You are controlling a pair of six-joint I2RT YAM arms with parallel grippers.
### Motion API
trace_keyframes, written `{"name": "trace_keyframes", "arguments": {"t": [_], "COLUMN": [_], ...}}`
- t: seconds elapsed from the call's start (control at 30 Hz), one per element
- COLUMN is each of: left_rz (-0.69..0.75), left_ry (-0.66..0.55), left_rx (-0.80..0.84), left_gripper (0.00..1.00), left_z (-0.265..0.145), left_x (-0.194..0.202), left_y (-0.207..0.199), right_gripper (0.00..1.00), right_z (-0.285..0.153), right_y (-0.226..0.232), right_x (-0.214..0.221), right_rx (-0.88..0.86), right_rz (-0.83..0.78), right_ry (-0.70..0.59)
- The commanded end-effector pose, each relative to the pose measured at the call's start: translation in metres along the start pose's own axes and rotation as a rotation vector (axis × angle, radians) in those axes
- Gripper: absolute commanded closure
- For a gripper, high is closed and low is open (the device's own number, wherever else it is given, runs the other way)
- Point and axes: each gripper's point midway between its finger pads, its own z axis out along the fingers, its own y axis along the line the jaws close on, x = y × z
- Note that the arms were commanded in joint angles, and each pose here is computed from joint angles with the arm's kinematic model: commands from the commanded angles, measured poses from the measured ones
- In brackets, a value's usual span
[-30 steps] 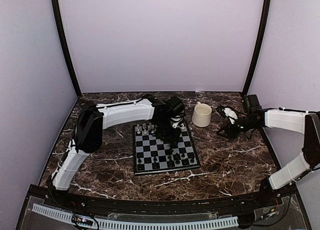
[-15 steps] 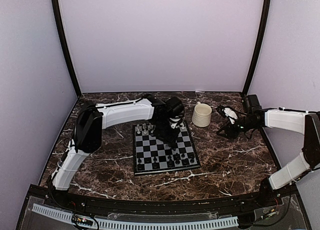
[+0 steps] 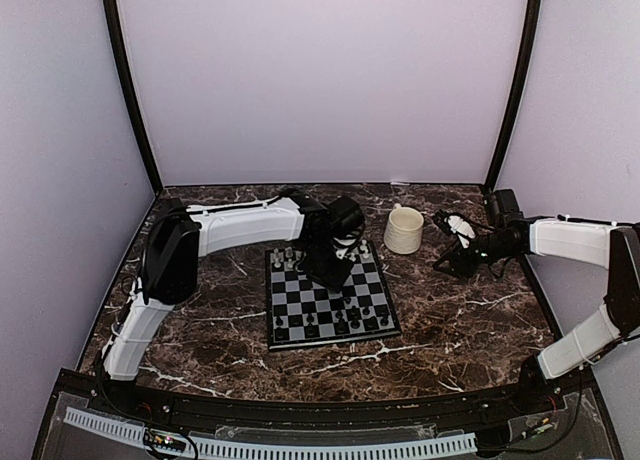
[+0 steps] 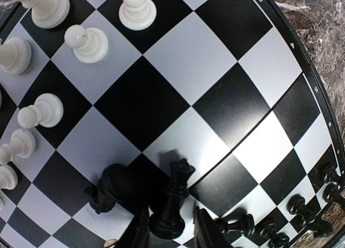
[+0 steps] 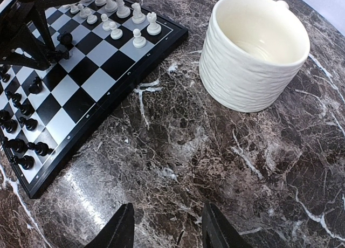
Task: Set up the chess pieces on the board
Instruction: Pick up the king from the chessboard, then pass from the left arm to the right
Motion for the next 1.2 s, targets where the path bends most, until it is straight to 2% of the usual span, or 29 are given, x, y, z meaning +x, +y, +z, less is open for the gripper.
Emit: {"name": "trace_keyframes", "arguments": {"t": [0.0,0.23,0.6,0.83,1.07,1.17], "left_rz": [0.032,0.091,0.155,0.181,0.208,0.23], "left_ry": [0.11,0.068,-0.067,-0.232,-0.404,-0.53], "left_rx": [-0.004,0.024,0.06,0.116,0.223,0.283], "left_gripper": [0.74,0.82,0.89,0.92,0.92,0.92], "left_z": [0.011,0.005,-0.03,-0.065,-0.106,-0.135], "left_x": [0.033,0.025,0.007,-0.011,-0.017,-0.024], "left_y": [0.001,-0.007,-0.013,-0.02,-0.031,-0.039], "right_gripper": [0.56,0.56,0.56,0.56,0.56,0.56], "right_z": [0.0,0.0,-0.001,-0.006,0.001,0.006], "right_y": [0.0,0.001,0.002,0.015,0.041,0.053], "right_x": [0.0,-0.001,-0.003,-0.027,-0.075,-0.095], "right_rx": [-0.005,-0.008,-0.016,-0.112,-0.225,-0.285], "right_rz": [0.0,0.002,0.004,0.021,-0.049,-0.053], "right_ry": [-0.007,-0.008,-0.011,-0.026,0.009,0.013]}}
